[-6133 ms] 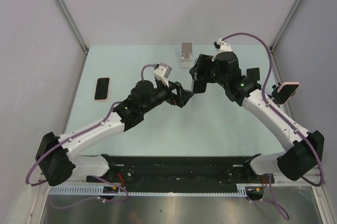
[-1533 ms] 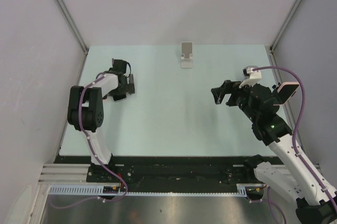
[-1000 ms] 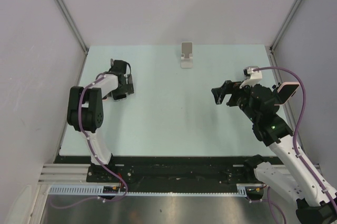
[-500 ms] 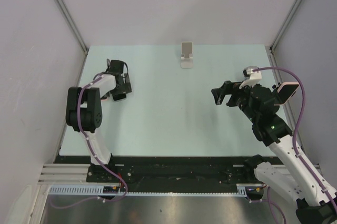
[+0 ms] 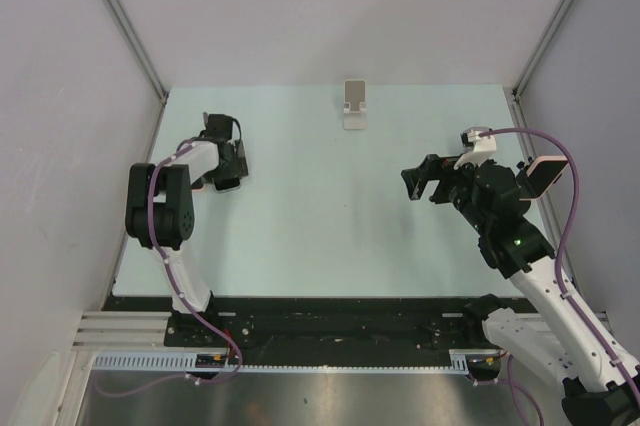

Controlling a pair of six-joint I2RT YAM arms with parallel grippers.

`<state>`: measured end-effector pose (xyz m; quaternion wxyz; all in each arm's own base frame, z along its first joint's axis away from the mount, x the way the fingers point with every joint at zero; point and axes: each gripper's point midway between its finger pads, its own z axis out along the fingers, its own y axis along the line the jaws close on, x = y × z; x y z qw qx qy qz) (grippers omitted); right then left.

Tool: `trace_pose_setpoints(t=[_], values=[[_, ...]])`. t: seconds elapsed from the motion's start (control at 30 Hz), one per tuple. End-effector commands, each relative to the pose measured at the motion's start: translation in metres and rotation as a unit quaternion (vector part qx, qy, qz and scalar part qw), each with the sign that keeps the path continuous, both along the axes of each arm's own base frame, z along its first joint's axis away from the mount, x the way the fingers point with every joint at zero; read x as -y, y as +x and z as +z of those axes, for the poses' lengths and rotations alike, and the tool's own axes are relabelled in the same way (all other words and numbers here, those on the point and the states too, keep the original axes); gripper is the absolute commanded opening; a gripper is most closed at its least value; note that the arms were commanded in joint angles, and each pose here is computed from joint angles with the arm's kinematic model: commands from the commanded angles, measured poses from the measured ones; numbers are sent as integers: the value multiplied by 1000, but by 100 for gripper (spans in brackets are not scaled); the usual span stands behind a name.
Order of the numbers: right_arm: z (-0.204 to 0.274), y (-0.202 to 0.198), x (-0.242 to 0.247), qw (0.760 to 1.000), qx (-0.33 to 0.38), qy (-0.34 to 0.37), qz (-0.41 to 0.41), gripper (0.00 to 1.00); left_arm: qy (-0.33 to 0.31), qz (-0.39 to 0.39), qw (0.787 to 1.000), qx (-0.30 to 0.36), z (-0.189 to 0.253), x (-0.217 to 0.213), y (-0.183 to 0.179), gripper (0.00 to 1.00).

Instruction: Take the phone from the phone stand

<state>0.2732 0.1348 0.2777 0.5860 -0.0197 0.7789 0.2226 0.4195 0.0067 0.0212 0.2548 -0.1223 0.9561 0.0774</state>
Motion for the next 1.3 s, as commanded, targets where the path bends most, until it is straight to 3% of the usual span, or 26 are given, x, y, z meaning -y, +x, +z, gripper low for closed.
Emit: trace_pose_setpoints(t=[0.0,0.17,0.3,0.47,0.6,0.9,1.07,1.27], values=[[13,3,1,1000,26,4,-2,98,-15,-59,998,-21,-6,11,-2,60],[11,3,0,1000,24,2,-1,98,0,-124,992,-33,-5,12,-7,53],[13,3,0,1000,26,4,-1,98,21,-146,988,-41,-4,5,-13,53],[13,3,0,1000,26,4,0,98,49,-136,988,-62,-5,-12,-21,61],[13,3,0,1000,26,5,1,98,51,-136,987,-66,-2,-13,-25,73],[14,3,-2,1000,29,7,5,98,61,-121,986,-94,-8,-19,-37,73],[14,4,-3,1000,27,7,7,98,71,-113,986,-98,-9,-24,-36,90],[13,3,-3,1000,27,6,8,98,68,-106,989,-72,8,-22,-28,98]])
